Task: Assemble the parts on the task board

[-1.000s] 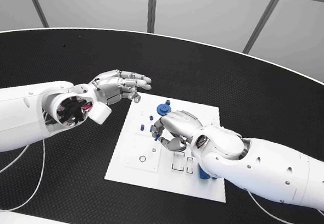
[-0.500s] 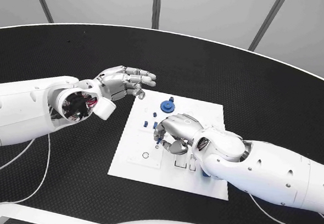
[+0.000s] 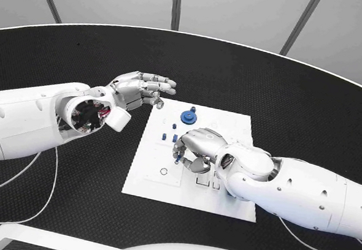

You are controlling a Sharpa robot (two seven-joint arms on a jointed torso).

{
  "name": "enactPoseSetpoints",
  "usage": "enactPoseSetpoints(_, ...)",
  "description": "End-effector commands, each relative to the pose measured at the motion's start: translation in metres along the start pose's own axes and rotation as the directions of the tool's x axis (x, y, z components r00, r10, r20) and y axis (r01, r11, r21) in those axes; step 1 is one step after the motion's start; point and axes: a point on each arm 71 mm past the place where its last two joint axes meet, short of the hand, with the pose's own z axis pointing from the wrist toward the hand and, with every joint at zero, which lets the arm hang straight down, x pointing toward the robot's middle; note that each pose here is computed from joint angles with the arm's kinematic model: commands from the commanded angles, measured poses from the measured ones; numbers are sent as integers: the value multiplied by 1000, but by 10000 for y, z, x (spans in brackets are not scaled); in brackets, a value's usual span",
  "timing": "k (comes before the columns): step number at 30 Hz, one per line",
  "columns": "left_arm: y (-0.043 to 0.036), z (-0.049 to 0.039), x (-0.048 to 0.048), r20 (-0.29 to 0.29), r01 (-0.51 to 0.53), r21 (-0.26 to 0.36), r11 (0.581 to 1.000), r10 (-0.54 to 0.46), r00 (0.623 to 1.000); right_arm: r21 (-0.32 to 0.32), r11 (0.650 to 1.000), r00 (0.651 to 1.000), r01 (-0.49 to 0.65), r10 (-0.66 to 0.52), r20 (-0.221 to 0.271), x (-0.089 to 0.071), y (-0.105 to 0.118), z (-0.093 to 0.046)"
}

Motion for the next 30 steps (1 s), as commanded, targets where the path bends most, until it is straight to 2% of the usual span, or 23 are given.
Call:
enactPoseSetpoints(1,0,-1,-2,0,0,0,1000,0,1000,4,1000,1000,-1,1,-2,8,-3,0)
enactPoseSetpoints(15,1,-3,-2,-2,0,-3,1000,0,1000,15,1000,1000,2,-2,-30,41,-12,14)
enactPoseSetpoints(30,4,-2,3,-5,1,-6,1000,-1,1000,24,1000,999,13,-12,-35,62,-5,49)
